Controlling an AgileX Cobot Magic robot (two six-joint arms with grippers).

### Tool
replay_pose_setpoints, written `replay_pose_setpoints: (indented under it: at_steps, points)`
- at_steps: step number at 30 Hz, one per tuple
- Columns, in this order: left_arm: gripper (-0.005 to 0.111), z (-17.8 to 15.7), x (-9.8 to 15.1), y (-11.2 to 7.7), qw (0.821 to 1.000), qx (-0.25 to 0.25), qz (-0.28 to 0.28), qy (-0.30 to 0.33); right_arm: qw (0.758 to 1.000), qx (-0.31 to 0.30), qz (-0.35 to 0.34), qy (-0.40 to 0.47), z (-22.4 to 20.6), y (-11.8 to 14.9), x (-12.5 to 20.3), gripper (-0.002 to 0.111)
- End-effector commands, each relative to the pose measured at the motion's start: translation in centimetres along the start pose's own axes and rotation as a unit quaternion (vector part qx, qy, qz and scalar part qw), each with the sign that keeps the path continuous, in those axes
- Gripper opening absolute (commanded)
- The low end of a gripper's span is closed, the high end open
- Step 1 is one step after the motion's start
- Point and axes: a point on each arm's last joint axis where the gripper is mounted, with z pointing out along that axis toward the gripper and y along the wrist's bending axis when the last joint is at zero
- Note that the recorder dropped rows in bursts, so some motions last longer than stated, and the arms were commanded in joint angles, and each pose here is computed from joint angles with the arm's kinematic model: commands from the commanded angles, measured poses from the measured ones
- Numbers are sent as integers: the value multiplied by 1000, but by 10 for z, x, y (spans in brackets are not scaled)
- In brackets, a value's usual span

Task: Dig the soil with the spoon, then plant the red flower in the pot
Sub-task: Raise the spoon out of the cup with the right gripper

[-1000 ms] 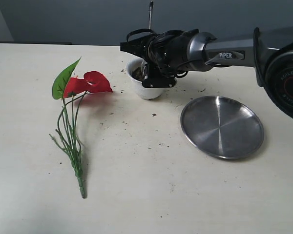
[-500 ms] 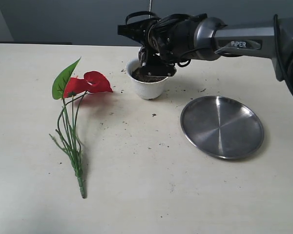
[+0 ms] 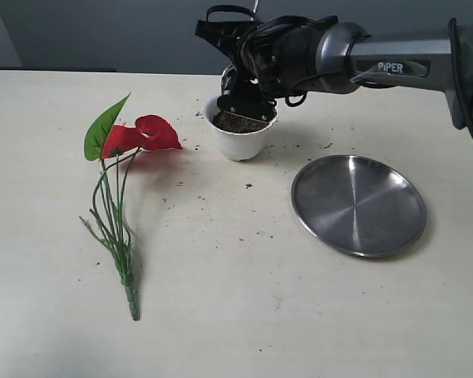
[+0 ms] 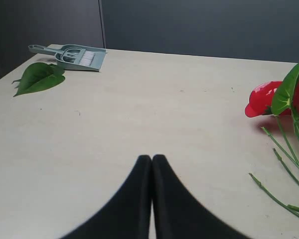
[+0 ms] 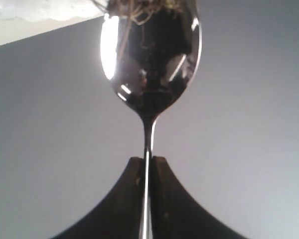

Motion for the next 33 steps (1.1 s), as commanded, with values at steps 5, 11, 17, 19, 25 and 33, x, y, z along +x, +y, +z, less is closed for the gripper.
replay_pose_setpoints:
  at_steps: [5, 11, 17, 19, 25, 33]
  points:
    - [0, 0, 1, -1, 1000, 5, -4, -3, 995, -42, 81, 32, -2, 9, 9, -1]
    - [0, 0, 1, -1, 1000, 5, -4, -3, 984, -63, 159, 41, -3, 13, 9, -1]
    - [0, 0, 1, -1, 1000, 5, -4, -3, 971, -76, 225, 25, -3, 15, 5, -1]
    - [0, 0, 1, -1, 1000, 5, -4, -3, 968, -77, 237, 26, -3, 15, 5, -1]
    - [0, 0, 1, -1, 1000, 5, -4, -3, 950, -79, 299, 34, -3, 16, 5, -1]
    - [0, 0, 1, -1, 1000, 5, -4, -3, 923, -110, 362, 70, -5, 24, 8, -1]
